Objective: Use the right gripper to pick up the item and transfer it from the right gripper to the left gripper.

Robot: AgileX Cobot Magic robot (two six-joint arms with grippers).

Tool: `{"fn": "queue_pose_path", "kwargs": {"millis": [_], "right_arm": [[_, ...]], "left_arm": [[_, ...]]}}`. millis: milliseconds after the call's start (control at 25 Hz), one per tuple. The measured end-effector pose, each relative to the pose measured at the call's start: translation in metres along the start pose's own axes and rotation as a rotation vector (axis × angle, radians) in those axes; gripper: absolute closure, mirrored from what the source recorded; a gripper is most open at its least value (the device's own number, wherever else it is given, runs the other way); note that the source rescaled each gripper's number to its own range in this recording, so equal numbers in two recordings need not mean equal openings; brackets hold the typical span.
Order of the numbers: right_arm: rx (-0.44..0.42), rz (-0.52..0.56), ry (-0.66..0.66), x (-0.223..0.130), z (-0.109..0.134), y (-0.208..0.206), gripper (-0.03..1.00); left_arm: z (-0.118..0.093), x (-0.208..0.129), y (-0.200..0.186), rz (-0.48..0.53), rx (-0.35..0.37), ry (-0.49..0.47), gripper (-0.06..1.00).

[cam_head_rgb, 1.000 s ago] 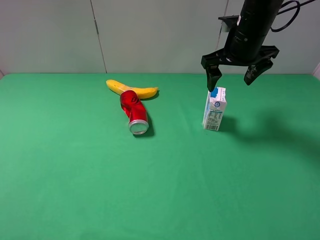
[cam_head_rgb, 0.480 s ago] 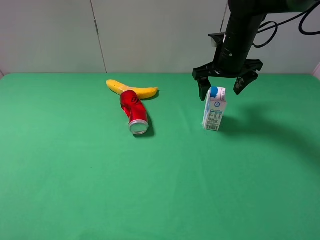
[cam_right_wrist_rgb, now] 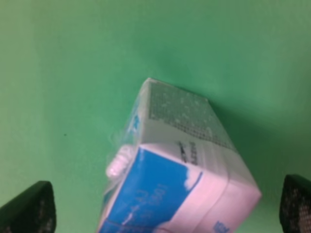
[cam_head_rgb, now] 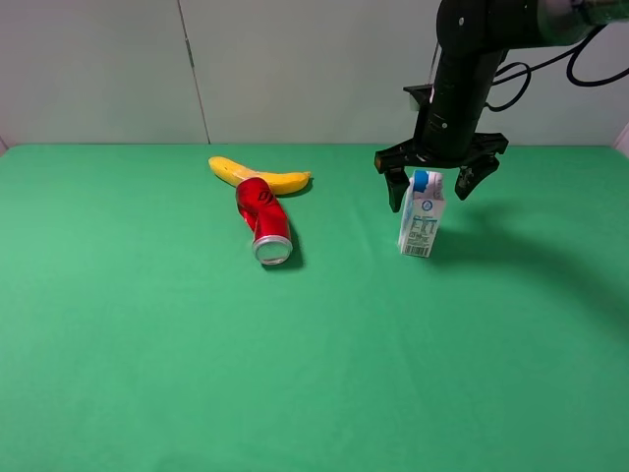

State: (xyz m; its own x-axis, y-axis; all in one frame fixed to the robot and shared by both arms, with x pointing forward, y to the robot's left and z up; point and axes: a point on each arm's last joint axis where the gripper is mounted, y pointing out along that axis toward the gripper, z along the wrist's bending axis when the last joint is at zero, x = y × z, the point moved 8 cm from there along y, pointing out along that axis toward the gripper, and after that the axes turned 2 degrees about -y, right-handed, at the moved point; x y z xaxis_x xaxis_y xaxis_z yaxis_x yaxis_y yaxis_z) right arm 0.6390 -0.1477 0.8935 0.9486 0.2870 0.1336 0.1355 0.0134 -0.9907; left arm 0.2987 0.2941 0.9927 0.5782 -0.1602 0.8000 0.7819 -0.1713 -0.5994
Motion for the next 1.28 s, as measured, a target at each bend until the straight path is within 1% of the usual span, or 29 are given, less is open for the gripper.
{"fn": "queue_pose_path", "kwargs": {"millis": [40, 80, 160, 280, 360, 880, 1000, 1160, 1280], "right_arm": [[0.000, 0.000, 0.000, 0.000, 0.000, 0.000, -0.02], [0.000, 0.000, 0.001, 0.000, 0.000, 0.000, 0.04], [-0.004, 0.000, -0.001, 0.000, -0.001, 0.000, 0.25], [-0.006, -0.002, 0.001, 0.000, -0.001, 0.000, 0.69], [-0.005, -0.002, 0.003, 0.000, -0.001, 0.000, 0.96], [-0.004, -0.013, 0.005, 0.001, -0.001, -0.004, 0.97], [0.000, -0.052, 0.007, 0.003, -0.001, -0.021, 0.97], [0.011, -0.130, 0.013, 0.004, -0.002, -0.058, 0.97], [0.017, -0.159, 0.016, -0.001, -0.003, -0.080, 0.97]], "left_arm": [[0.000, 0.000, 0.000, 0.000, 0.000, 0.000, -0.03], [0.000, 0.000, 0.000, 0.000, 0.000, 0.000, -0.03], [0.000, 0.000, 0.000, 0.000, 0.000, 0.000, -0.03], [0.000, 0.000, 0.000, 0.000, 0.000, 0.000, -0.03], [0.000, 0.000, 0.000, 0.000, 0.000, 0.000, -0.03], [0.000, 0.000, 0.000, 0.000, 0.000, 0.000, -0.03], [0.000, 0.000, 0.000, 0.000, 0.000, 0.000, -0.03], [0.000, 0.000, 0.000, 0.000, 0.000, 0.000, -0.03], [0.000, 0.000, 0.000, 0.000, 0.000, 0.000, -0.03]]}}
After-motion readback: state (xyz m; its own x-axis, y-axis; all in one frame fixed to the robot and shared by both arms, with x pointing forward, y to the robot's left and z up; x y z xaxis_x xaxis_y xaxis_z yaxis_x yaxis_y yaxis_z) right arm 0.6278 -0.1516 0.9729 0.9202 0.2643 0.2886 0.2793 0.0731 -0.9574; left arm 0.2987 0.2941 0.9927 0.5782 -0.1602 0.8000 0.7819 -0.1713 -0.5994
